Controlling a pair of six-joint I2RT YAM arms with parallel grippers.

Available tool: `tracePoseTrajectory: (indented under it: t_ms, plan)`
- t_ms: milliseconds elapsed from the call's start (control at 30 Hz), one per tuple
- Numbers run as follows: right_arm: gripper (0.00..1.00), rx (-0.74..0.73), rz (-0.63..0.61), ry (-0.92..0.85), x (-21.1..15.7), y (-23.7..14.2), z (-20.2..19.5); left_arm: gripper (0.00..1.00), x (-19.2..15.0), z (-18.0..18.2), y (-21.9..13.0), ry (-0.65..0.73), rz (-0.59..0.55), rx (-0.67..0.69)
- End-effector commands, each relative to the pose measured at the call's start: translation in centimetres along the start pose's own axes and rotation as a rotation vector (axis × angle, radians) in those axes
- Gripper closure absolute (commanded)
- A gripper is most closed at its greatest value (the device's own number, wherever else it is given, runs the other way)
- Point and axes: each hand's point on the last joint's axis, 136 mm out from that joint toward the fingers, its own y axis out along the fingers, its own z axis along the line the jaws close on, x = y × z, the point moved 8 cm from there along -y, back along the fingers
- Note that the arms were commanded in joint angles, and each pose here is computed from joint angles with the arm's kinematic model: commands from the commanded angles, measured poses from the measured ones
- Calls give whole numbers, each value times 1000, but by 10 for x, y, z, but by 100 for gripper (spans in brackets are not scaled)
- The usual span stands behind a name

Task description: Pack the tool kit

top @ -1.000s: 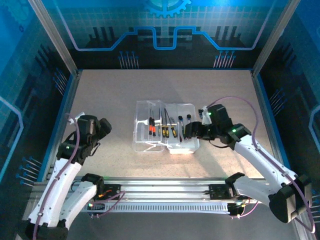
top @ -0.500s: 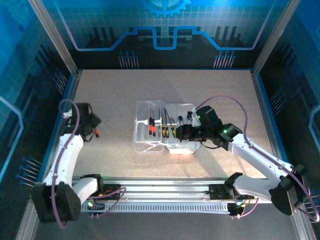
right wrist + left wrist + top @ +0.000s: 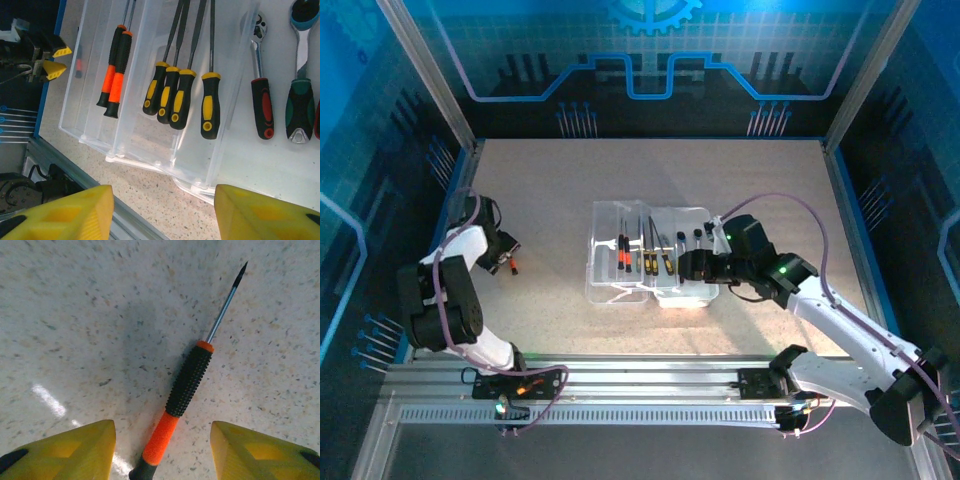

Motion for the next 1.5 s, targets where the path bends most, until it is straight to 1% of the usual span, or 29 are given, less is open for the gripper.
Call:
tracePoseTrajectory:
  t_ms: [0,100,200,300,400,433,533,700,800,900,967,1033,1100,1133,1200,1300,1333,1467]
  plan:
    - [44,-15,-4,15,-2,-5,-7,47,10,-11,9,37,18,-42]
    - [44,-11,-5,25,-2,-7,-10,49,11,-11,21,46,53,-6]
    - [44,-16,-14,31,-2,-8,-12,59,12,-12,31,34,85,16]
    - [44,-12,-12,28,0,-11,-11,62,14,-13,35,42,103,33]
    - [44,-20,-21,25,2,-14,-12,72,11,-13,37,44,113,24]
    - [44,-18,-25,29,3,-14,-12,75,11,-13,34,47,110,9]
    - [44,-6,-23,34,5,-13,-11,77,10,-13,22,48,73,-22]
    - [44,4,-11,31,9,-10,-8,80,9,-15,2,33,36,-80]
    - [44,1,-15,16,12,-12,-6,81,9,-19,-21,4,0,-149]
    - [43,-9,-34,2,15,-16,-5,81,8,-26,-51,5,-42,-229]
    - [43,-21,-37,4,16,-16,-7,81,6,-29,-68,40,-82,-230]
    - [43,-22,-37,7,17,-16,-7,80,4,-28,-74,44,-92,-235]
    - [43,-23,-32,11,18,-14,-8,80,1,-26,-70,38,-77,-231]
    - [43,-25,-30,13,18,-12,-9,77,0,-25,-67,34,-70,-222]
    - [43,-22,-29,20,19,-11,-9,66,-1,-23,-58,11,-56,-189]
    - [43,-23,-24,18,20,-8,-10,57,3,-22,-39,-36,-32,-124]
    - [43,-30,-22,18,20,-8,-11,55,6,-22,-31,-55,-14,-95]
    - [42,-39,-29,15,20,-10,-13,54,18,-30,-7,-75,44,-30]
